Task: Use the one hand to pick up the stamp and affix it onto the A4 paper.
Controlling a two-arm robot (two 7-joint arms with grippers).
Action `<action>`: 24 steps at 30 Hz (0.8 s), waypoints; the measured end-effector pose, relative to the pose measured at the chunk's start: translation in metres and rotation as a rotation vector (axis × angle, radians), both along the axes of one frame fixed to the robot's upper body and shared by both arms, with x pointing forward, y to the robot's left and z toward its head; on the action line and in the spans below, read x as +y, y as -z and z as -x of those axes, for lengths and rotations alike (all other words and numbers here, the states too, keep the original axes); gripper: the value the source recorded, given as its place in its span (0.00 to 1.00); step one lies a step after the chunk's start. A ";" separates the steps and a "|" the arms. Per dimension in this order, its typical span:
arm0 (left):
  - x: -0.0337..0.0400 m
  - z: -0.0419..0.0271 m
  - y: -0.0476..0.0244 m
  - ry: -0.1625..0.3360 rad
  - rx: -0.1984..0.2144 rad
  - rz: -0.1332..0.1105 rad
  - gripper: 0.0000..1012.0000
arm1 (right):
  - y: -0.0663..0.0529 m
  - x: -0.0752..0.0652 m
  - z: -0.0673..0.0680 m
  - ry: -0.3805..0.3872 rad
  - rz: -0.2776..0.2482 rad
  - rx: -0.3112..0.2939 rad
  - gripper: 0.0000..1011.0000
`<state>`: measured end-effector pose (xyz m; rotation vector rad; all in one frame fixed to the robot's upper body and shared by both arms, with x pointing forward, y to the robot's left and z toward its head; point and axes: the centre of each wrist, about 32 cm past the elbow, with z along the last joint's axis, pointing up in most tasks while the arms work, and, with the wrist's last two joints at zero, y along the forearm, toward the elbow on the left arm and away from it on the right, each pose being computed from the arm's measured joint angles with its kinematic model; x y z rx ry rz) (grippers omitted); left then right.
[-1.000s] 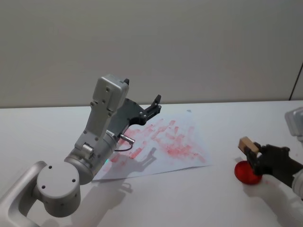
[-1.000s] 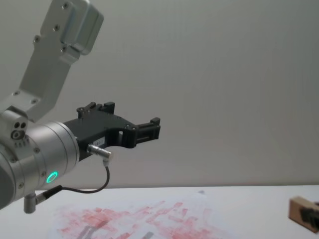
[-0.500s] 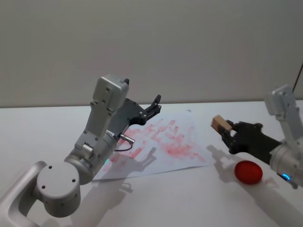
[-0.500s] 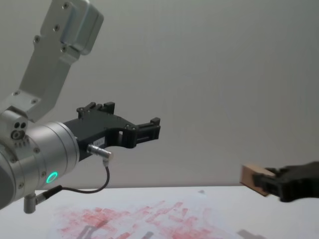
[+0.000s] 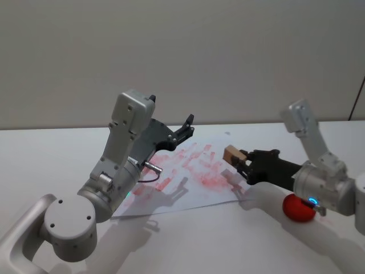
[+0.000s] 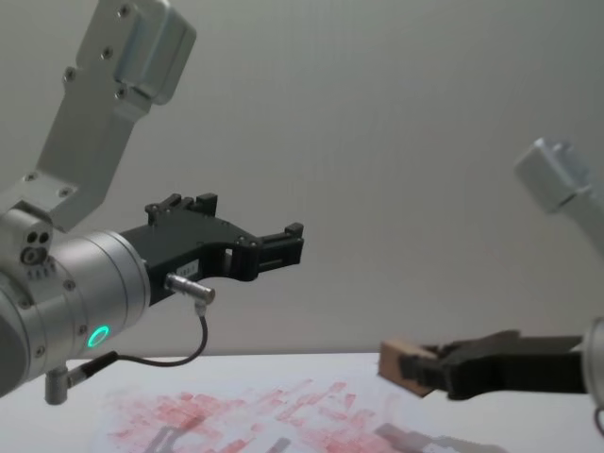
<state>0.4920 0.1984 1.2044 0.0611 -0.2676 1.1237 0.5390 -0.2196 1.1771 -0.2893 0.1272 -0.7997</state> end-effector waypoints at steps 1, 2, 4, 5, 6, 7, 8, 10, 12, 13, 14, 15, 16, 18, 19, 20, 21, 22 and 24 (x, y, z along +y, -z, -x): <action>0.0000 0.0000 0.0000 0.000 0.000 0.000 0.99 | 0.001 0.002 -0.002 -0.006 0.001 0.008 0.21; 0.0000 0.0000 0.0000 0.000 0.000 0.000 0.99 | 0.002 0.003 -0.005 -0.010 0.002 0.017 0.21; 0.0000 0.0000 0.0000 0.000 0.000 0.000 0.99 | 0.006 0.007 -0.012 -0.023 0.009 0.046 0.21; 0.0000 0.0000 0.0000 0.000 0.000 0.000 0.99 | 0.008 0.009 -0.015 -0.029 0.013 0.056 0.21; 0.0000 0.0000 0.0000 0.000 0.000 0.000 0.99 | 0.010 0.012 -0.020 -0.037 0.021 0.076 0.21; 0.0000 0.0000 0.0000 0.000 0.000 0.000 0.99 | 0.010 0.012 -0.020 -0.037 0.021 0.076 0.21; 0.0000 0.0000 0.0000 0.000 0.000 0.000 0.99 | 0.013 0.014 -0.024 -0.043 0.027 0.092 0.21; 0.0000 0.0000 0.0000 0.000 0.000 0.000 0.99 | 0.016 0.018 -0.030 -0.054 0.039 0.113 0.21; 0.0000 0.0000 0.0000 0.000 0.000 0.000 0.99 | 0.019 0.022 -0.036 -0.062 0.049 0.133 0.21; 0.0000 0.0000 0.0000 0.000 0.000 0.000 0.99 | 0.019 0.023 -0.038 -0.066 0.052 0.138 0.21; 0.0000 0.0000 0.0000 0.000 0.000 0.000 0.99 | 0.018 0.024 -0.040 -0.070 0.054 0.139 0.21; 0.0000 0.0000 0.0000 0.000 0.000 0.000 0.99 | 0.020 0.025 -0.043 -0.073 0.059 0.148 0.21; 0.0000 0.0000 0.0000 0.000 0.000 0.000 0.99 | 0.020 0.025 -0.043 -0.073 0.059 0.148 0.21; 0.0000 0.0000 0.0000 0.000 0.000 0.000 0.99 | 0.020 0.028 -0.046 -0.079 0.066 0.155 0.21; 0.0000 0.0000 0.0000 0.000 0.000 0.000 0.99 | 0.021 0.029 -0.048 -0.083 0.070 0.160 0.21; 0.0000 0.0000 0.0000 0.000 0.000 0.000 0.99 | 0.021 0.029 -0.048 -0.083 0.070 0.160 0.21; 0.0000 0.0000 0.0000 0.000 0.000 0.000 0.99 | 0.021 0.031 -0.050 -0.086 0.075 0.162 0.21; 0.0000 0.0000 0.0000 0.000 0.000 0.000 0.99 | 0.021 0.032 -0.051 -0.089 0.079 0.163 0.21; 0.0000 0.0000 0.0000 0.000 0.000 0.000 0.99 | 0.021 0.033 -0.053 -0.092 0.083 0.162 0.21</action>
